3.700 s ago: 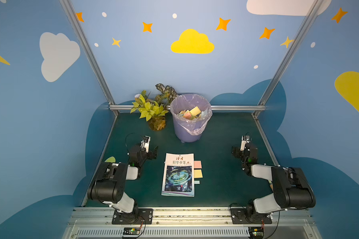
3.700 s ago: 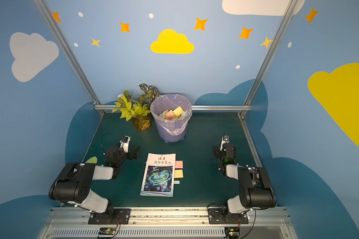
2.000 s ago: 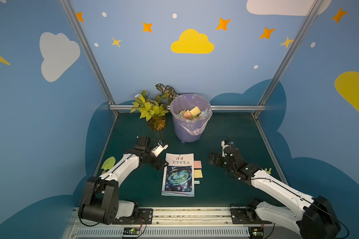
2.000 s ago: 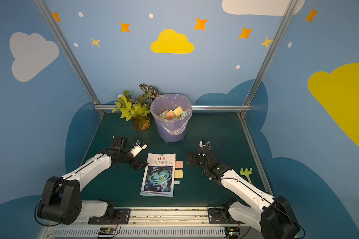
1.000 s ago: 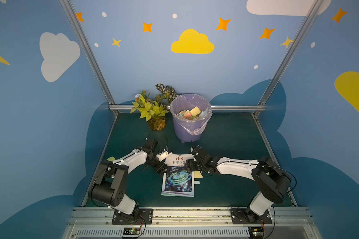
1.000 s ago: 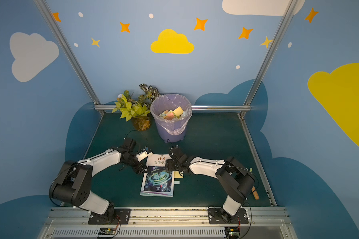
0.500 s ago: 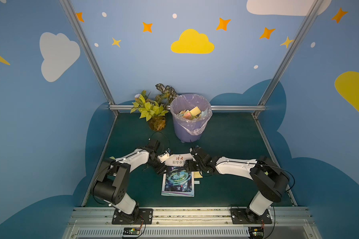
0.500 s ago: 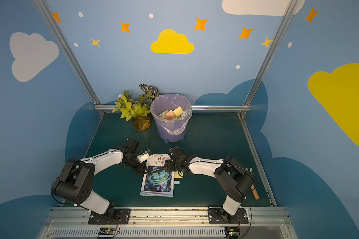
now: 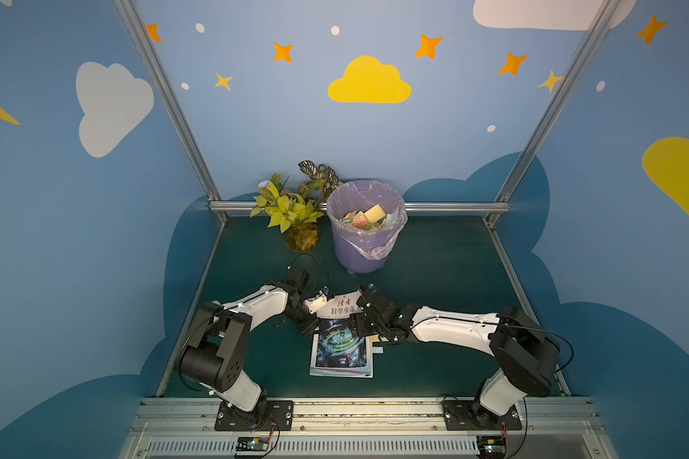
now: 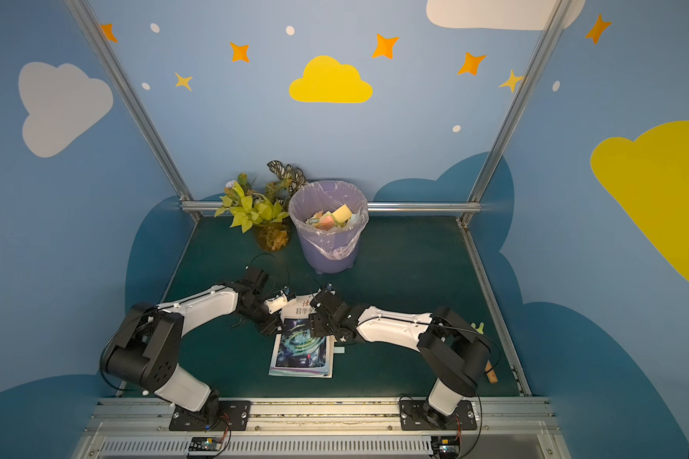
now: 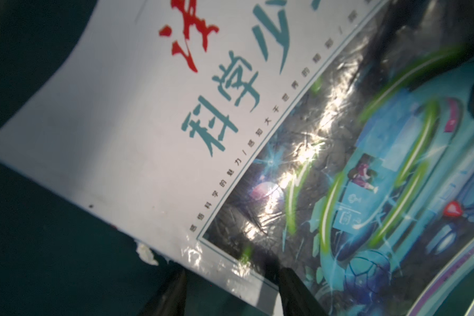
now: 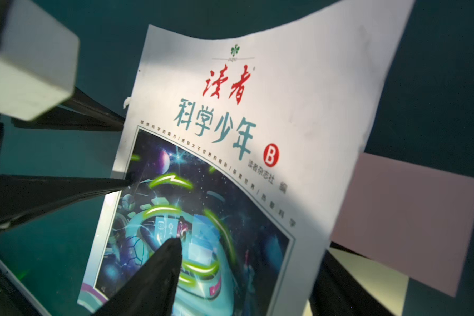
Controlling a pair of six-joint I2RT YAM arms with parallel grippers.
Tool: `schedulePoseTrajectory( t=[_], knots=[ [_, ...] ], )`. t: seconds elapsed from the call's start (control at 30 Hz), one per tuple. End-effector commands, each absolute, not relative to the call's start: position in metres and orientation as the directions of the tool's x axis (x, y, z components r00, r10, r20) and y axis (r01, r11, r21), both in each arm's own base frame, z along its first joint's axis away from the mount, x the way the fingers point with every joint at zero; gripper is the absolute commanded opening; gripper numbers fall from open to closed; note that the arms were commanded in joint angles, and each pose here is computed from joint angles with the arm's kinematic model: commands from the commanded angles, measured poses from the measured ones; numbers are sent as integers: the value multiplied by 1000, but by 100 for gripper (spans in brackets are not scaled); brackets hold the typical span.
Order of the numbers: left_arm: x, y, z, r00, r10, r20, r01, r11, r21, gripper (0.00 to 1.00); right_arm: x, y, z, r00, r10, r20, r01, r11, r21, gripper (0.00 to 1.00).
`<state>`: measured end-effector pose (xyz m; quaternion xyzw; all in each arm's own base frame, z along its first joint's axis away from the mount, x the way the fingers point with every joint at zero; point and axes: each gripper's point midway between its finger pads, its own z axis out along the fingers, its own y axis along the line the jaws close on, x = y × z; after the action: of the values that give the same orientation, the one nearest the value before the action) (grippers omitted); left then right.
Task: Peel off the used sticky note
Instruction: Open the book at the center of the board.
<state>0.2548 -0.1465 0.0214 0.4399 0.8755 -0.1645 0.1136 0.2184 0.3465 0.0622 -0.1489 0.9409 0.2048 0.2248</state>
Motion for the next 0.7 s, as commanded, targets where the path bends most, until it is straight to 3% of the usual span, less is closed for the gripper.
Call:
schedulePoseTrajectory(
  t=[0.0, 0.37, 0.67],
  knots=[
    [245, -148, 21, -584, 742, -330, 812, 539, -223, 56, 215, 351, 73, -853, -177, -491, -368, 871, 325, 71],
    [242, -149, 23, -583, 742, -330, 812, 535, -232, 53, 200, 381, 90, -918, -30, -396, -309, 679, 666, 70],
    [240, -149, 24, -581, 743, -331, 814, 532, -233, 51, 201, 384, 98, -924, 8, -381, -303, 591, 747, 69]
  ],
)
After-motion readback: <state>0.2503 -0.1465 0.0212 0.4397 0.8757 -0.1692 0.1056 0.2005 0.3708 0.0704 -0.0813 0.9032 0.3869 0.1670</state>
